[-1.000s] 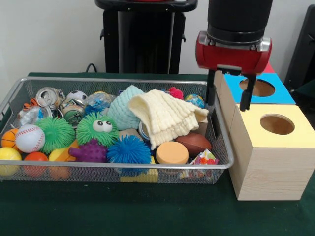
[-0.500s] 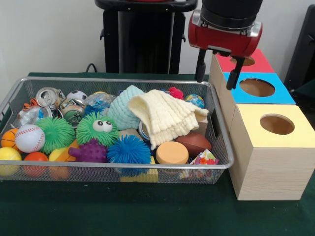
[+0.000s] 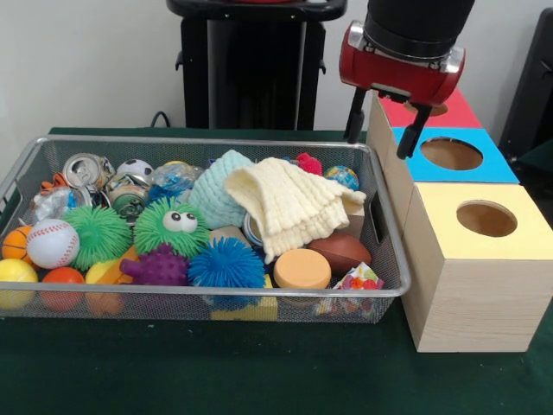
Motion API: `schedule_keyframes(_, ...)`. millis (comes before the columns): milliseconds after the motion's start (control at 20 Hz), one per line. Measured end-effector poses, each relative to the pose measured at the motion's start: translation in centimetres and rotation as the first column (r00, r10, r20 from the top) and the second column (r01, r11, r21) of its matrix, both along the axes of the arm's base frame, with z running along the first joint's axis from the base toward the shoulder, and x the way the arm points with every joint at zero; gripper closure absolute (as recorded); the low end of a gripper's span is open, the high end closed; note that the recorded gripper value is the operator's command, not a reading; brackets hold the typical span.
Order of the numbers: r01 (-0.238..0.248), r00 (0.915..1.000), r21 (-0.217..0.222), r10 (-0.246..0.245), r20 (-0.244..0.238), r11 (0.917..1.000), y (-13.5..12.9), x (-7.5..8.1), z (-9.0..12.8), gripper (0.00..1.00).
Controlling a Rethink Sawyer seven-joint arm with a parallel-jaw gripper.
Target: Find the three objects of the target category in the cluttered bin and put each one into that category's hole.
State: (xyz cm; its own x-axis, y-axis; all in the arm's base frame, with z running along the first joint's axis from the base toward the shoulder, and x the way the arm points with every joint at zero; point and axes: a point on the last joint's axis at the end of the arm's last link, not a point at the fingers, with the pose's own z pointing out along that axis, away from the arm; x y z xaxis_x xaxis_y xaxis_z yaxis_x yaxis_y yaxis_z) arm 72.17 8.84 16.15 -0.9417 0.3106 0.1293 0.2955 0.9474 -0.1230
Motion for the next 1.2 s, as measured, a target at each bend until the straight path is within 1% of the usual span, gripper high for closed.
schedule_keyframes(350,0.019,0.9996,0.005,-0.019,-0.019,0.9998,-1.1,-0.1,-1.2,0.0)
schedule_keyframes(500,0.032,0.9991,0.008,-0.032,-0.029,0.9994,-2.0,-0.2,-1.9,0.0)
schedule_keyframes(550,0.043,0.9985,0.01,-0.043,-0.035,0.999,-2.7,-0.2,-2.2,0.0)
schedule_keyframes(650,0.053,0.9979,0.013,-0.053,-0.037,0.9985,-3.4,-0.1,-2.5,0.0)
schedule_keyframes(700,0.063,0.9973,0.016,-0.062,-0.039,0.9979,-4.0,-0.1,-2.8,0.0)
schedule_keyframes(800,0.1,0.9945,0.025,-0.099,-0.036,0.9947,-6.5,0.3,-3.8,0.0)
schedule_keyframes(900,0.117,0.9927,0.028,-0.116,-0.034,0.9928,-7.6,0.5,-4.2,0.0)
schedule_keyframes(1050,0.153,0.9878,0.031,-0.152,-0.033,0.9877,-10.1,0.9,-5.0,0.0)
schedule_keyframes(1200,0.176,0.984,0.033,-0.174,-0.035,0.9839,-11.6,1.0,-5.4,0.0)
